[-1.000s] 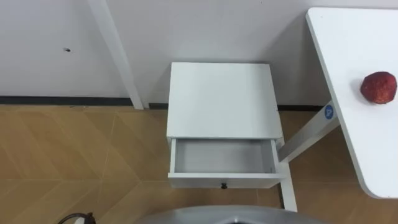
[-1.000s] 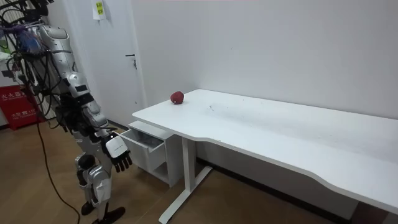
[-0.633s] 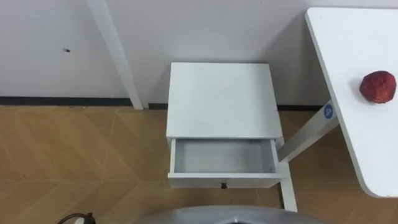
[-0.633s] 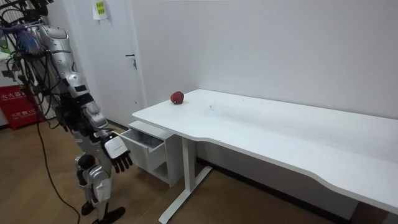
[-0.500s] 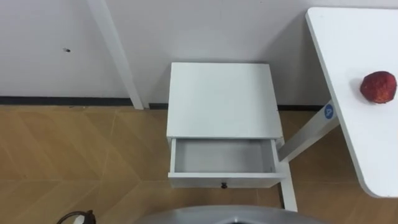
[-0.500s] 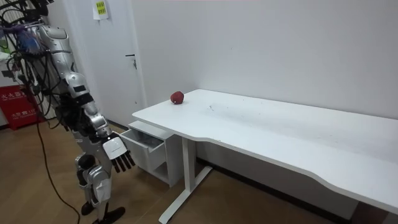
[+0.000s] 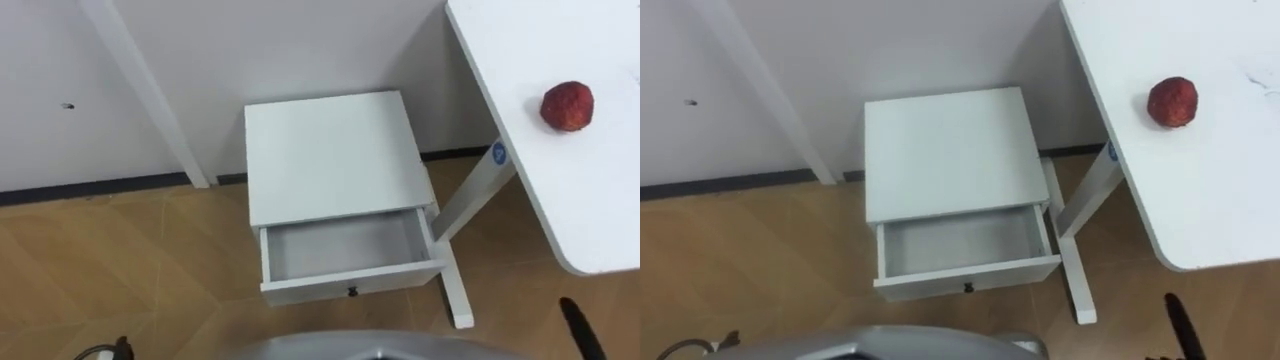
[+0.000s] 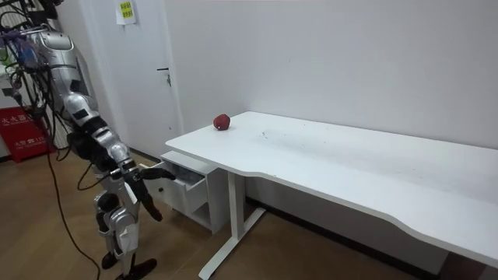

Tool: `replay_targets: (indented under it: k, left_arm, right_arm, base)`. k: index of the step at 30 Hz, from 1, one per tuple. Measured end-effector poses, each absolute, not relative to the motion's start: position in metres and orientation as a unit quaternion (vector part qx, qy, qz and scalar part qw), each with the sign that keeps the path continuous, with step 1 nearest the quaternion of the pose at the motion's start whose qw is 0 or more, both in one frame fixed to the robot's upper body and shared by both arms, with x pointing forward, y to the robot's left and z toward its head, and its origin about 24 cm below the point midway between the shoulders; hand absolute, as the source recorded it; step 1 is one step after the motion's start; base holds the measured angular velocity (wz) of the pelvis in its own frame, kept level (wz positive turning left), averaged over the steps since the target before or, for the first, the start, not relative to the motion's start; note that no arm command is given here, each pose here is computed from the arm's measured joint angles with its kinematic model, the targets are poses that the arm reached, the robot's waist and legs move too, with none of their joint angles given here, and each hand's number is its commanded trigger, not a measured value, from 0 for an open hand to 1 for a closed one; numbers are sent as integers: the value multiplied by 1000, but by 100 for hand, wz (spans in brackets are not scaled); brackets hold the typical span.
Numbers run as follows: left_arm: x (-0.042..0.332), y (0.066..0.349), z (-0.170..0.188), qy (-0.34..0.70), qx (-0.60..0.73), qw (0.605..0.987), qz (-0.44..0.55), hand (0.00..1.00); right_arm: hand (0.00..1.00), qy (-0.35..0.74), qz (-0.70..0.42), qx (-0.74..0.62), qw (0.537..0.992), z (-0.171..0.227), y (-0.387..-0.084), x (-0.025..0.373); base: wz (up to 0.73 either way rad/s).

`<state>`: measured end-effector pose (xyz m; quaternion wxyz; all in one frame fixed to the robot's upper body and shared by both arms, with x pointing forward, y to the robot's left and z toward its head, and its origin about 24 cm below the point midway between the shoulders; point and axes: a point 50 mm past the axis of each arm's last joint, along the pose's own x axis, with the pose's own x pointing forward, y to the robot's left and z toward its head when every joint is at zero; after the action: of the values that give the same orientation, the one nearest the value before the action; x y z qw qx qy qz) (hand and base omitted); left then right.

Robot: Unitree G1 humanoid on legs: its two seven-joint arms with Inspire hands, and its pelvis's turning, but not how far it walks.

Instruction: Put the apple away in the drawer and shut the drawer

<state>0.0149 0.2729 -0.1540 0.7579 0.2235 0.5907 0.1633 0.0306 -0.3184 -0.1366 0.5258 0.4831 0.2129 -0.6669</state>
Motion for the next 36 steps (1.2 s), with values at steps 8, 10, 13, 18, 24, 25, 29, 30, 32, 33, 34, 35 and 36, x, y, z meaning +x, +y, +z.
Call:
replay_targets:
  k: [8,10,13,18,24,25,29,30,32,33,34,35,36]
  left_arm:
    - [17,281,-150,580,233,761,176,0]
    - [18,281,-150,578,234,761,177,0]
    - [21,282,-149,573,239,764,176,0]
    - [28,283,-146,557,241,774,180,0]
    - [31,283,-144,539,243,787,178,0]
    - [31,283,-144,538,243,787,177,0]
    - [29,281,-144,541,247,786,170,0]
    - [28,281,-145,542,250,785,167,0]
    - [29,281,-145,542,250,785,166,0]
    - [27,281,-145,543,251,784,164,0]
    - [28,280,-145,543,252,785,162,0]
    - [28,280,-145,543,252,785,161,0]
    - [28,278,-146,543,253,786,155,0]
  right_arm:
    - [0,136,-678,497,524,-116,-339,54]
    - [0,110,-687,502,515,-108,-346,60]
    - [0,90,-693,504,508,-95,-353,69]
    - [0,34,-688,480,543,-54,-370,96]
    - [0,-63,-697,370,611,15,-392,119]
    - [0,-73,-698,338,626,25,-394,122]
    - [0,-97,-701,247,662,49,-396,132]
    - [0,-104,-702,214,672,55,-395,133]
    - [0,-110,-700,170,685,62,-395,137]
    - [0,-114,-692,144,698,67,-393,142]
    - [0,-116,-682,115,713,70,-392,149]
    - [0,-116,-677,100,720,72,-391,152]
    - [0,-117,-663,73,736,75,-389,157]
  base:
    - [0]
    - [0]
    - [0]
    - [0]
    - [2]
    - [0]
    - [-1]
    - [-5]
    - [-2]
    - [0]
    - [0]
    - [0]
    - [0]
